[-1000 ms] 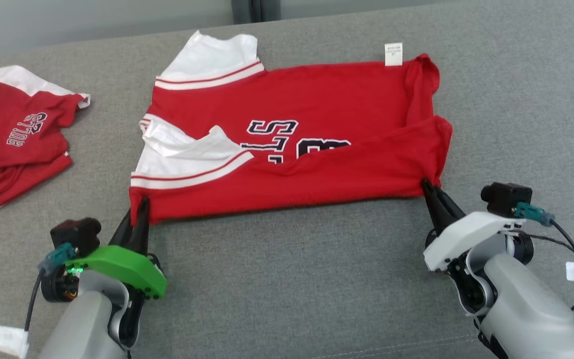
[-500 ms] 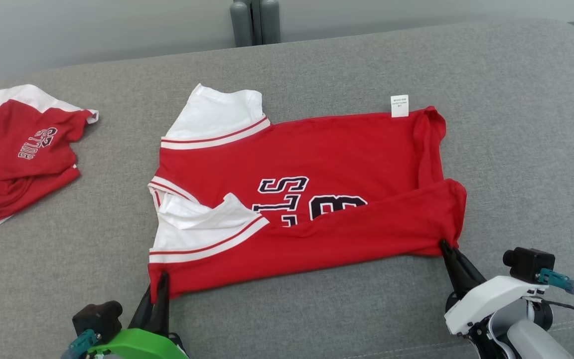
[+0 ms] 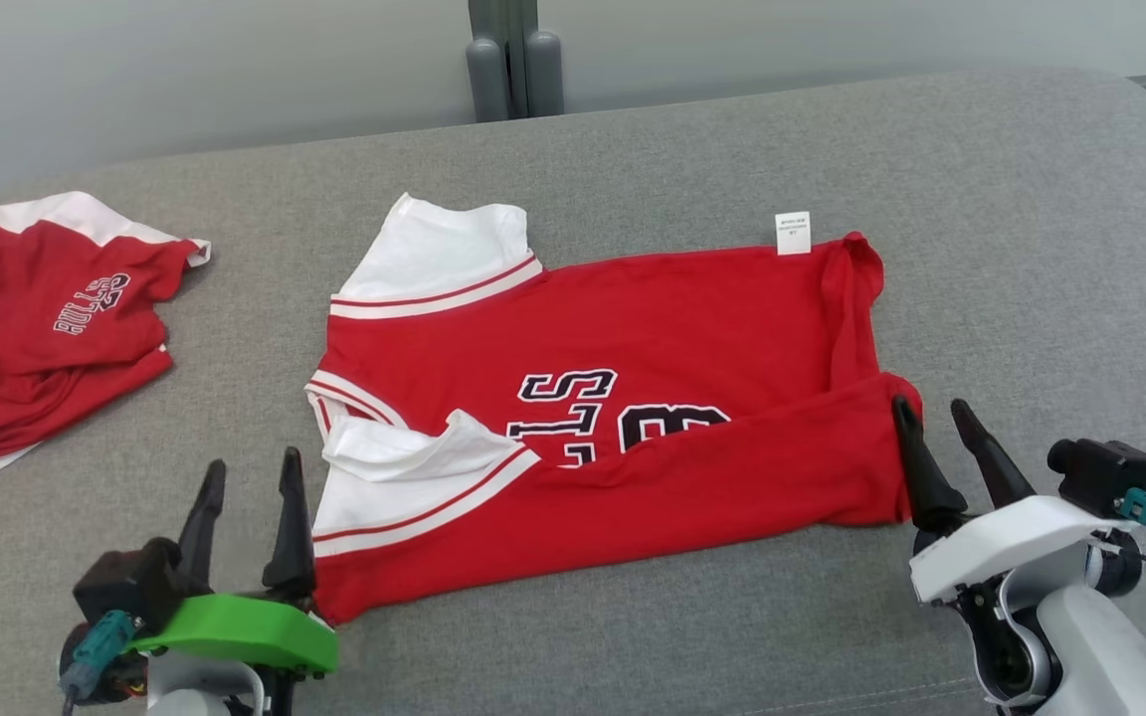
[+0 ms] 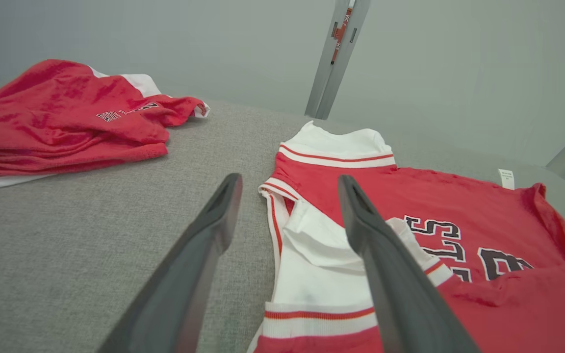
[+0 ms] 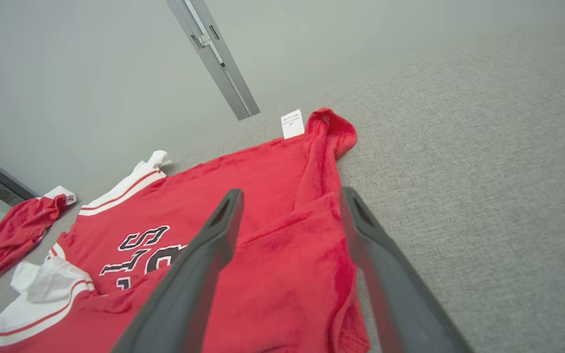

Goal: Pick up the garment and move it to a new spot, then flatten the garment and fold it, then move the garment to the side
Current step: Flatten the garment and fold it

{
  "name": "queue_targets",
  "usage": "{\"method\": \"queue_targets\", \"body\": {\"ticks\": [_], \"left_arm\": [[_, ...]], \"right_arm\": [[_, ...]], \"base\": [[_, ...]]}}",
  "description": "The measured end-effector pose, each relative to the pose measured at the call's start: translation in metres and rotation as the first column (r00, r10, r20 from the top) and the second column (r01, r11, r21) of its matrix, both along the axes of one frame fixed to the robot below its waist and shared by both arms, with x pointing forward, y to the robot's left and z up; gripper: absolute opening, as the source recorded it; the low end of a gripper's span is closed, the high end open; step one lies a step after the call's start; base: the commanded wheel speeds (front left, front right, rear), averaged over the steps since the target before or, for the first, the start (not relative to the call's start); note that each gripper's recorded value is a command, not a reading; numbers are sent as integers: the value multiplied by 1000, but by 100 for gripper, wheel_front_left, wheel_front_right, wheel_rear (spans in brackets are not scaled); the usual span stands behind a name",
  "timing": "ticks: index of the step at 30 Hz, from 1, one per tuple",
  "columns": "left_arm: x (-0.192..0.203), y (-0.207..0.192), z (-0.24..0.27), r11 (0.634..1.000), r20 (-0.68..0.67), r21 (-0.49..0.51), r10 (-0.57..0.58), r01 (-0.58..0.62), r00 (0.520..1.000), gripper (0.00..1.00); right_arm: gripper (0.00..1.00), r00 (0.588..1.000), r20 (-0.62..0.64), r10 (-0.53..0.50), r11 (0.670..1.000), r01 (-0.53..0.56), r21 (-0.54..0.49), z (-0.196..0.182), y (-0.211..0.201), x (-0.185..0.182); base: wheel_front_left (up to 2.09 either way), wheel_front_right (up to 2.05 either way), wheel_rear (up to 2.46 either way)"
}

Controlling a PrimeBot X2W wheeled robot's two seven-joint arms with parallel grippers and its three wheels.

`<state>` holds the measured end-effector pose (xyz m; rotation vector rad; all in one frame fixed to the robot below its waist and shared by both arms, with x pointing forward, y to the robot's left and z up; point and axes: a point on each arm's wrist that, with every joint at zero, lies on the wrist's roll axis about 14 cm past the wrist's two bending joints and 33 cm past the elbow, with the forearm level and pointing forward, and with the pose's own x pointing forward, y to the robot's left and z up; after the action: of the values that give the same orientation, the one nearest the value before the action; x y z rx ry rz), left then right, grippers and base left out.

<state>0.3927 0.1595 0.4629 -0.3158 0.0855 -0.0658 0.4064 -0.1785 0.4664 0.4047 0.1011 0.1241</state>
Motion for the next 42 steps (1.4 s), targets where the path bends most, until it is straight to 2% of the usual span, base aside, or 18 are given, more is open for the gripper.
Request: {"method": "queue_targets", "body": {"ticks": [2, 6, 18, 27, 42], "left_arm": [[4, 4, 10, 1000, 34, 23, 9, -10, 999, 100], [11, 15, 27, 993, 94, 114, 14, -25, 995, 100], [11, 49, 57, 986, 194, 127, 83, -109, 978, 100], [-4, 51, 55, 981, 199, 155, 85, -117, 976, 100], [-15, 48, 49, 979, 187, 176, 73, -107, 980, 100]], "right_arm": [[100, 999, 35, 4, 1000, -4, 6, 11, 4, 3], [100, 991, 129, 17, 999, -11, -48, 37, 6, 10], [100, 959, 281, 19, 988, 26, -153, 77, 10, 10], [100, 963, 271, -15, 980, 67, -186, 68, 3, -7], [100, 969, 247, -10, 979, 60, -196, 60, 7, -15]], "base": [[0, 0, 0], [0, 0, 0], [0, 0, 0], [0, 0, 0], [0, 0, 0]]}}
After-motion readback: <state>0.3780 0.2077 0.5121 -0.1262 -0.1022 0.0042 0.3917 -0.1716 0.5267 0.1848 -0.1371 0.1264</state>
